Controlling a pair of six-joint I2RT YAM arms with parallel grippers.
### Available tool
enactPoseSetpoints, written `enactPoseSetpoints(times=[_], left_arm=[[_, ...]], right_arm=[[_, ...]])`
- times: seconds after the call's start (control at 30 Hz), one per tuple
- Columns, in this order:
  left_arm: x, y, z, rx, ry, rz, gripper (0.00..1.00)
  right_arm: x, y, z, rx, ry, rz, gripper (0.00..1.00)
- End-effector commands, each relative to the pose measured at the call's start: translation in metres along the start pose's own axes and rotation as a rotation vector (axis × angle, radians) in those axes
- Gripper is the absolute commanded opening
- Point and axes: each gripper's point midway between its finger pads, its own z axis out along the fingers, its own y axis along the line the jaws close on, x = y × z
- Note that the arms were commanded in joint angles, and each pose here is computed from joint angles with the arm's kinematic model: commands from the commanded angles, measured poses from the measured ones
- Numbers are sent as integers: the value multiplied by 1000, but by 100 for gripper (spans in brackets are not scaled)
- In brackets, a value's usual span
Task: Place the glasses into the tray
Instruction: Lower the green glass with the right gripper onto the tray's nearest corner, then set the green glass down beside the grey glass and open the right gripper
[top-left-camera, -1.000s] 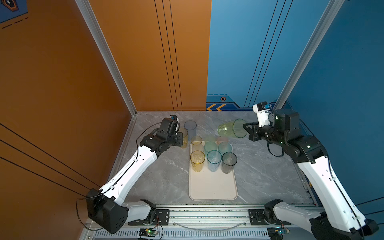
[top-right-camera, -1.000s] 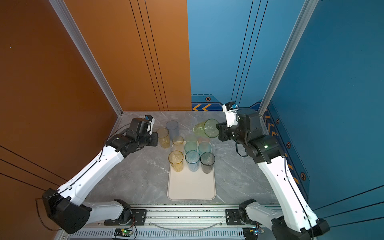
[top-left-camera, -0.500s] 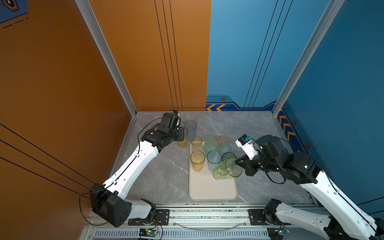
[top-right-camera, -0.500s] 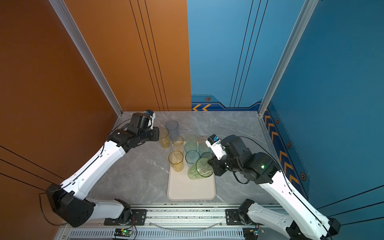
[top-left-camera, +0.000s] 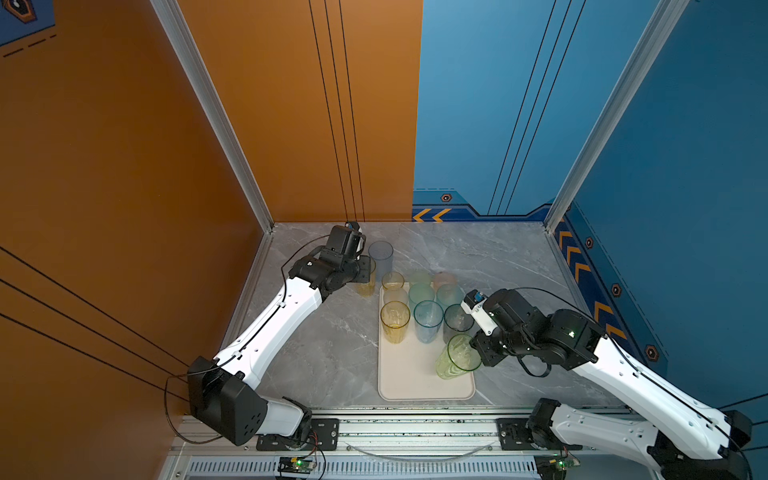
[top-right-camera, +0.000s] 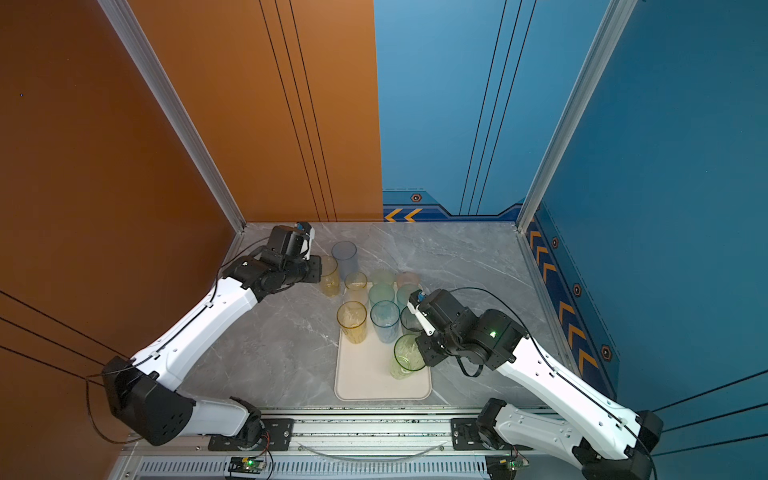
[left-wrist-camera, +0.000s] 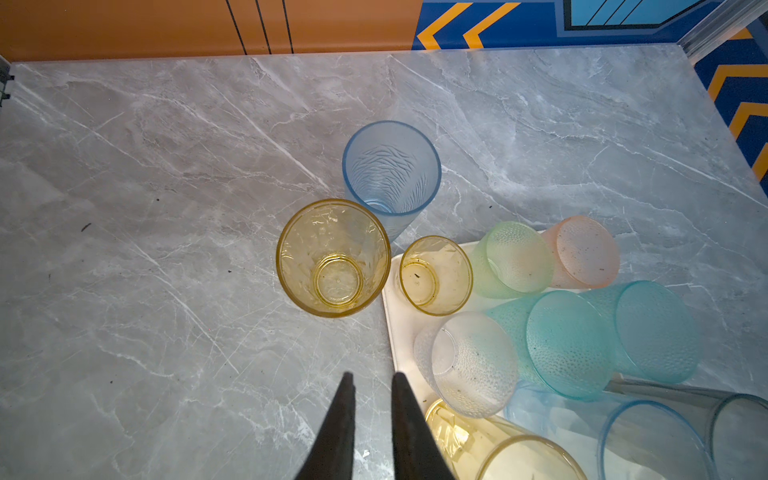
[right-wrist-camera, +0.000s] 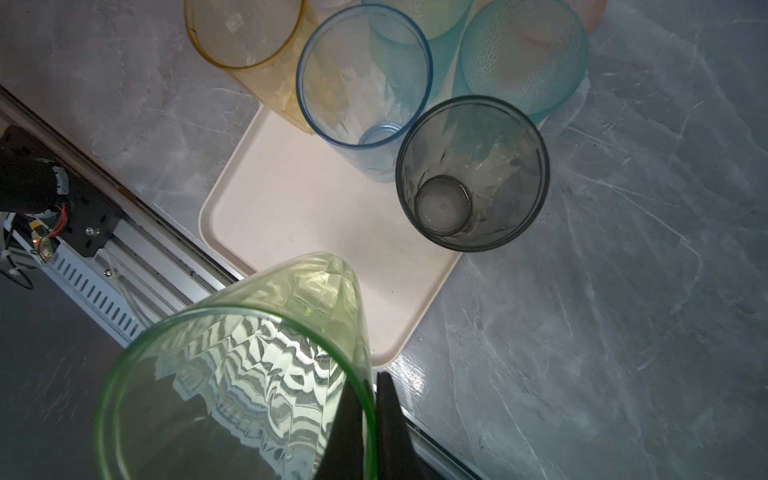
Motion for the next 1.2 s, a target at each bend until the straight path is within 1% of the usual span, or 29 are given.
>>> enactPoseSetpoints(times=[0.0, 0.17, 0.5, 0.8, 1.17], left_arm=[[-6, -4, -12, 22, -12, 20, 19], [-6, -3, -14, 17, -14, 20, 19], [0, 1, -17, 3, -9, 23, 19], [6, 5, -12, -9, 9, 27, 19], [6, 8, -13, -14, 5, 26, 19]], right_arm=[[1, -7, 2, 39, -3, 33, 0], [3, -11, 4, 56, 1, 36, 0], [7, -16, 15, 95, 51, 29, 0], [6, -20, 21, 124, 80, 48, 0], [9, -37, 20, 224, 70, 100, 0]])
